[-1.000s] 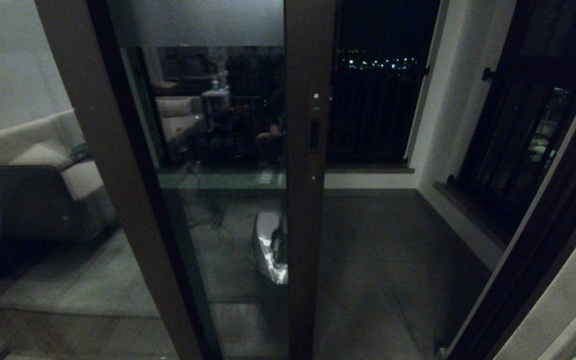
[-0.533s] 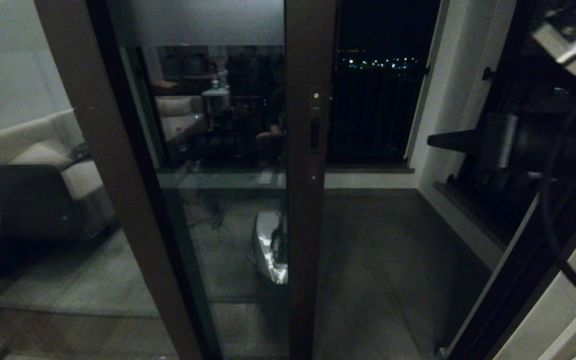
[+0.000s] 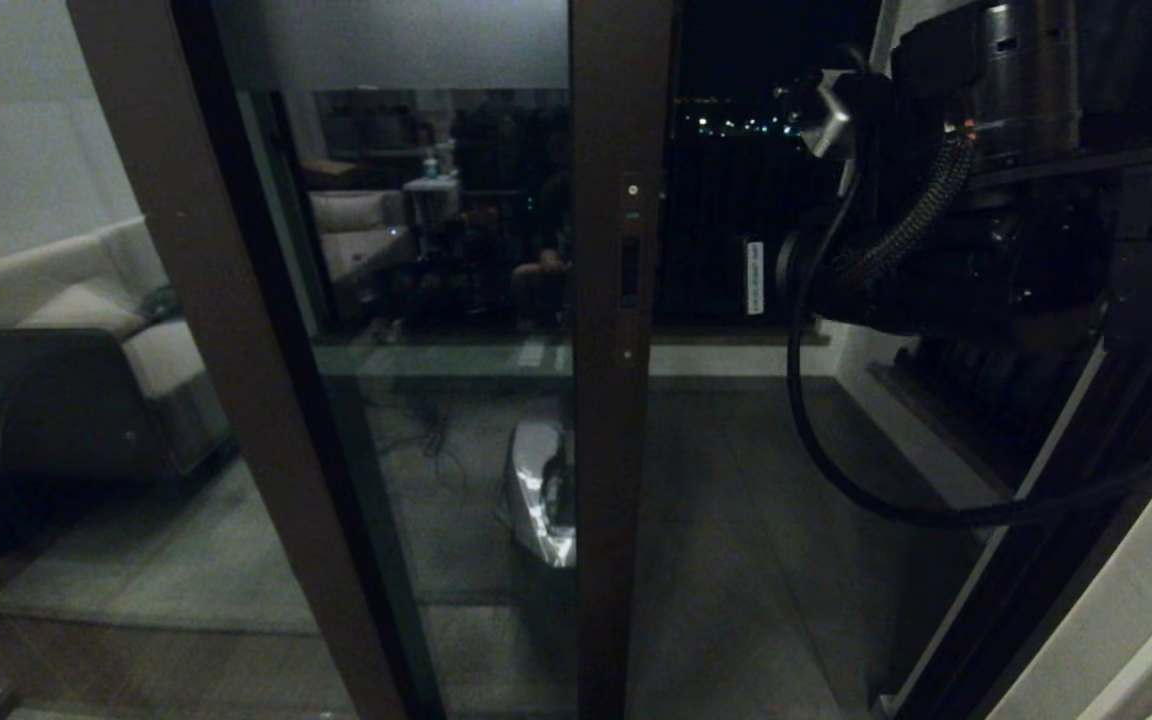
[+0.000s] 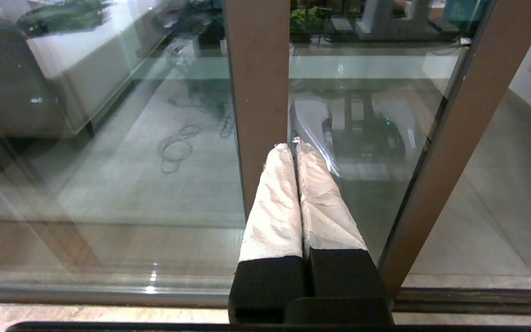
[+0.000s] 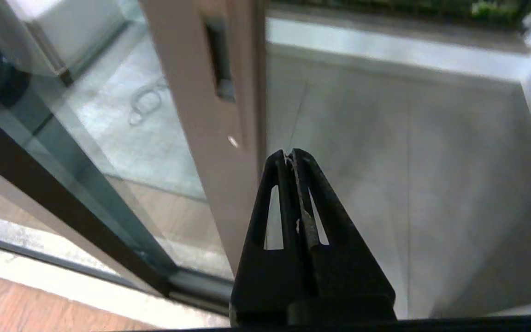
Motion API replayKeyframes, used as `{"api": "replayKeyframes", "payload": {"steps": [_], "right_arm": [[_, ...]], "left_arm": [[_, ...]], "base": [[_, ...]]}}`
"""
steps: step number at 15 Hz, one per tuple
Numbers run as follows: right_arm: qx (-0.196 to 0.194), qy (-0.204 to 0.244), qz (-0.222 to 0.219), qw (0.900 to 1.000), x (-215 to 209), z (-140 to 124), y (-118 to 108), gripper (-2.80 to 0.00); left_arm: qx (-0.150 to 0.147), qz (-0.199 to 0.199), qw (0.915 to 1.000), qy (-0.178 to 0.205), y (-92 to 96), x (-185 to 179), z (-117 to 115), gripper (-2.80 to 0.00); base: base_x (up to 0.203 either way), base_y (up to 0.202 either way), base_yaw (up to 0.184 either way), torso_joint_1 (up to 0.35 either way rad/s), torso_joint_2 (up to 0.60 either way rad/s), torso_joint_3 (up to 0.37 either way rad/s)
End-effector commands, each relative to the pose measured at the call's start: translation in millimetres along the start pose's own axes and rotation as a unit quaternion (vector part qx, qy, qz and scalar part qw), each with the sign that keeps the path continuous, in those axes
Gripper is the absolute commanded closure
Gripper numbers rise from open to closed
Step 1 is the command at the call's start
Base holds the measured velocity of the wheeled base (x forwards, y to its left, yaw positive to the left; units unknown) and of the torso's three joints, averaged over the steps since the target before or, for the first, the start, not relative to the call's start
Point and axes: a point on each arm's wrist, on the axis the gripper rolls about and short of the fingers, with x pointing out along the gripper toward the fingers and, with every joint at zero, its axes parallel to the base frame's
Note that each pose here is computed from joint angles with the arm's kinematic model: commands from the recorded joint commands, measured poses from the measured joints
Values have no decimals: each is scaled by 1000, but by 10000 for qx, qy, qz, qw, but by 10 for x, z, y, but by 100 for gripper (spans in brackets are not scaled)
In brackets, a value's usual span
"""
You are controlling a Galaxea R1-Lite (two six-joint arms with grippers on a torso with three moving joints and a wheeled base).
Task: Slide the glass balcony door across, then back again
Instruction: Close the slid door
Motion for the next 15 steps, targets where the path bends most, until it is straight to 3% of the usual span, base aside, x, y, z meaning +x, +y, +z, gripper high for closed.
{"api": "replayKeyframes", "payload": {"steps": [1, 4, 5, 9, 15], "right_arm": [[-113, -41, 138, 9998, 177, 39, 180, 0], [-288, 151, 252, 9992, 287, 31, 354, 0], [-318, 204, 257, 9990, 341, 4, 380, -280], [-360, 333, 157, 9987, 555, -21, 439, -280], [-371, 491, -148, 9980, 693, -17, 335, -280]], "left_arm": [[-1, 2, 10000, -2, 0, 0, 0, 0], [-1, 2, 10000, -2, 0, 0, 0, 0], [-1, 2, 10000, -2, 0, 0, 0, 0], [-1, 2, 10000, -2, 0, 0, 0, 0], [-1, 2, 10000, -2, 0, 0, 0, 0]], "base": [[0, 0, 0, 0, 0, 0], [0, 0, 0, 0, 0, 0], [0, 0, 0, 0, 0, 0], [0, 0, 0, 0, 0, 0], [0, 0, 0, 0, 0, 0]]}}
